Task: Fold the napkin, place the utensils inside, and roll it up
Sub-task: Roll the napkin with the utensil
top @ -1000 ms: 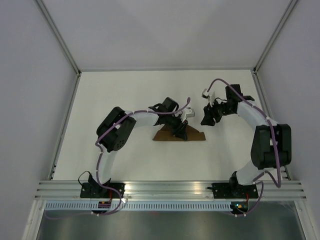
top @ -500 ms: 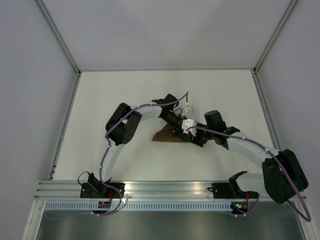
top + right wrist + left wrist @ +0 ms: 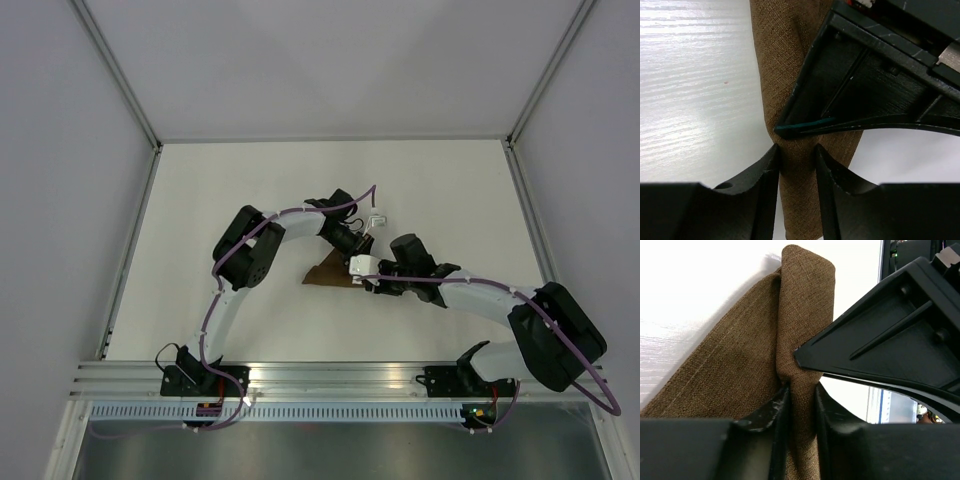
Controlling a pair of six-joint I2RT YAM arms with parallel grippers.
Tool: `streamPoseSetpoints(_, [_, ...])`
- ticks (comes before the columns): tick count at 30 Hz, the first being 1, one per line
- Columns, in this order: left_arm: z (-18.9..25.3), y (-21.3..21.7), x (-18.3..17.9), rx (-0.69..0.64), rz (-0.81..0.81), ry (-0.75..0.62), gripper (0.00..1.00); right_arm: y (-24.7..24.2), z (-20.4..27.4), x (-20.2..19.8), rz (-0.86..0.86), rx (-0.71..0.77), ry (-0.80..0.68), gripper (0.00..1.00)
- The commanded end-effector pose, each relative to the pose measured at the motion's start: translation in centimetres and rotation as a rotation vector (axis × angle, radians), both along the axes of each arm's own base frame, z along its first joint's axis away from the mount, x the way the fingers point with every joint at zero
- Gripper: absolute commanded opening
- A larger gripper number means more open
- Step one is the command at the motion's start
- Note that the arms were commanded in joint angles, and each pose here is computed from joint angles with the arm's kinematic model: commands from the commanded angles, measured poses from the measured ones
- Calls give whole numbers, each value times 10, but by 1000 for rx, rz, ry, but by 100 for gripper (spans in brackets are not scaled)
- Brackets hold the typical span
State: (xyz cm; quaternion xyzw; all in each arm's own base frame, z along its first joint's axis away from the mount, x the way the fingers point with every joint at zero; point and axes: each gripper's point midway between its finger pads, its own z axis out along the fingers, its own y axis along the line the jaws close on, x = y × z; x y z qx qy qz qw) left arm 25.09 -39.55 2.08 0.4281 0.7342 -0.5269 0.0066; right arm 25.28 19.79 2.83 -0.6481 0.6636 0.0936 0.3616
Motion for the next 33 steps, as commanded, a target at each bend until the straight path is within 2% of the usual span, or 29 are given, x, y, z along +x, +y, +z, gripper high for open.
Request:
streamPoseSetpoints(1, [-28,13,-8,118,12,29,34,-2,-6,3,-5,-27,-8,38])
streamPoseSetpoints(2, [-26,13,-7,118,12,20,42,-2,-7,2,-4,-30,-5,35])
streamPoseSetpoints(5, [-17,12,-2,106,21,-14,55,-4,-10,-2,5,-43,12,23])
streamPoseSetpoints(7, [-6,11,4,79,34,-37,58,-6,-13,-4,14,-59,23,21])
streamPoseSetpoints(15, [31,17,46,29,169,-167,63,-5,-15,-11,42,-88,103,18])
streamPoseSetpoints(21, [72,33,92,20,358,-371,64,-1,-10,-13,61,-93,222,18])
streamPoseSetpoints(24, [94,49,117,34,505,-497,64,0,-8,-13,81,-98,307,17])
streamPoseSetpoints(25, [100,55,125,39,554,-536,64,-9,-15,-20,71,-117,391,17])
streamPoseSetpoints(26, [105,63,133,51,604,-572,64,-4,-5,-10,81,-104,391,16])
streamPoseSetpoints(27, [100,74,133,73,647,-569,64,-7,-5,-11,89,-109,427,16])
streamPoseSetpoints(28, [125,78,142,36,702,-642,64,-11,-5,-23,122,-121,502,16])
streamPoseSetpoints(29, [125,88,148,68,758,-676,65,-13,-3,-12,115,-115,532,16])
streamPoseSetpoints(30, [127,95,147,64,785,-695,65,-15,-2,-12,123,-114,562,16])
streamPoseSetpoints(31, [146,98,149,27,819,-740,65,-22,-2,-20,146,-131,622,16])
streamPoseSetpoints(33, [148,110,145,37,873,-766,66,-24,-2,-9,143,-111,678,16])
